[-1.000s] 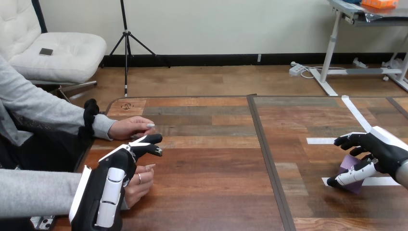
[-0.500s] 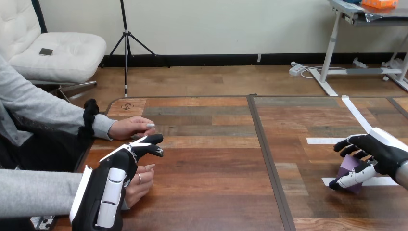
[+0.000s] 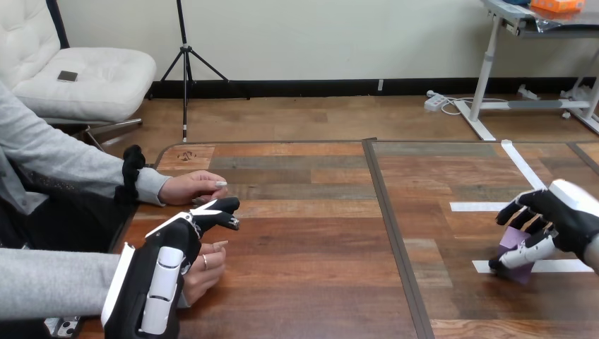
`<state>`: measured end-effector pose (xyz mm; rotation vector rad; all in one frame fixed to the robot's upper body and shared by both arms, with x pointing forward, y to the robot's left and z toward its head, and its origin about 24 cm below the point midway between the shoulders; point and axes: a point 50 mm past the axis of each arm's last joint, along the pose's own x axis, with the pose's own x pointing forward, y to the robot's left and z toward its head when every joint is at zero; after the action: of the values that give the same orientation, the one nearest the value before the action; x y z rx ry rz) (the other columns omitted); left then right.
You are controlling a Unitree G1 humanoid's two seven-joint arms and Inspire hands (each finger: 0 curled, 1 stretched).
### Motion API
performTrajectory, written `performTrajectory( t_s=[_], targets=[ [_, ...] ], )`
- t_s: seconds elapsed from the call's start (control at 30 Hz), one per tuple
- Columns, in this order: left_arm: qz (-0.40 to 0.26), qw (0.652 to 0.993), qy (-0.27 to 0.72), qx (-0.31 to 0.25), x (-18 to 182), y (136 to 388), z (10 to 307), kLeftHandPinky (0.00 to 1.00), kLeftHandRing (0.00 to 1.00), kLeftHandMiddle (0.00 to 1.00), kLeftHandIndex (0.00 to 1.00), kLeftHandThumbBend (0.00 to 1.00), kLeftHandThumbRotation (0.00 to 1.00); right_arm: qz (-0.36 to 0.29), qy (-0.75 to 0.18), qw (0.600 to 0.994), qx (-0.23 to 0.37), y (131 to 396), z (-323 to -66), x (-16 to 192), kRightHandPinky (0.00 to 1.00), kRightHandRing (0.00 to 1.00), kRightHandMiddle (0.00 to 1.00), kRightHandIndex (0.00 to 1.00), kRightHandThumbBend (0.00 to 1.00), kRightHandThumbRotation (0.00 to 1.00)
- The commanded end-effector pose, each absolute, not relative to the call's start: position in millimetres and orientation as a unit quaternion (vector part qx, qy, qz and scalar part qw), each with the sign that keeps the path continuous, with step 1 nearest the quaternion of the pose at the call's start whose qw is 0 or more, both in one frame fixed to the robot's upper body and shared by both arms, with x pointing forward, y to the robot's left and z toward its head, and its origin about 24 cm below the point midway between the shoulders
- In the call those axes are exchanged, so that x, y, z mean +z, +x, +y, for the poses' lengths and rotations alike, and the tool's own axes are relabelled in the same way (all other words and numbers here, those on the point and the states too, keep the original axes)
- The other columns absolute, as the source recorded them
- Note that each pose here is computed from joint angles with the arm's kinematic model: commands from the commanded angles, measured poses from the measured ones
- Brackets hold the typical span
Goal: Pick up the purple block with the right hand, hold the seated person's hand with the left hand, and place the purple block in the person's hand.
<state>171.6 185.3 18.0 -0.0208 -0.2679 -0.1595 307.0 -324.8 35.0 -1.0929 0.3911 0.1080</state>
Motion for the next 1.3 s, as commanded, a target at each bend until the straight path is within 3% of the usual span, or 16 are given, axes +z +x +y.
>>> performTrajectory(
  t_s=[0.0,0.43,1.27],
  targets=[
    [-0.172,0.982,-0.01,-0.082,30.3,183.6,187.3,0.89,0.83,0.77,0.56,0.59,1.0,0.133,-0.538,0.832,0.031,316.2,-324.9,54.2,0.45,0.48,0.51,0.51,0.89,0.0],
    [-0.172,0.981,-0.008,-0.084,29.6,183.9,189.4,0.91,0.88,0.79,0.57,0.61,1.0,0.119,-0.549,0.827,0.033,317.3,-324.1,56.6,0.38,0.42,0.46,0.45,0.86,0.0],
    [-0.169,0.983,0.005,-0.075,30.0,183.8,192.4,1.0,0.94,0.81,0.58,0.65,1.0,0.081,-0.528,0.846,0.002,320.4,-319.9,61.5,0.37,0.41,0.45,0.44,0.89,0.0]
  ],
)
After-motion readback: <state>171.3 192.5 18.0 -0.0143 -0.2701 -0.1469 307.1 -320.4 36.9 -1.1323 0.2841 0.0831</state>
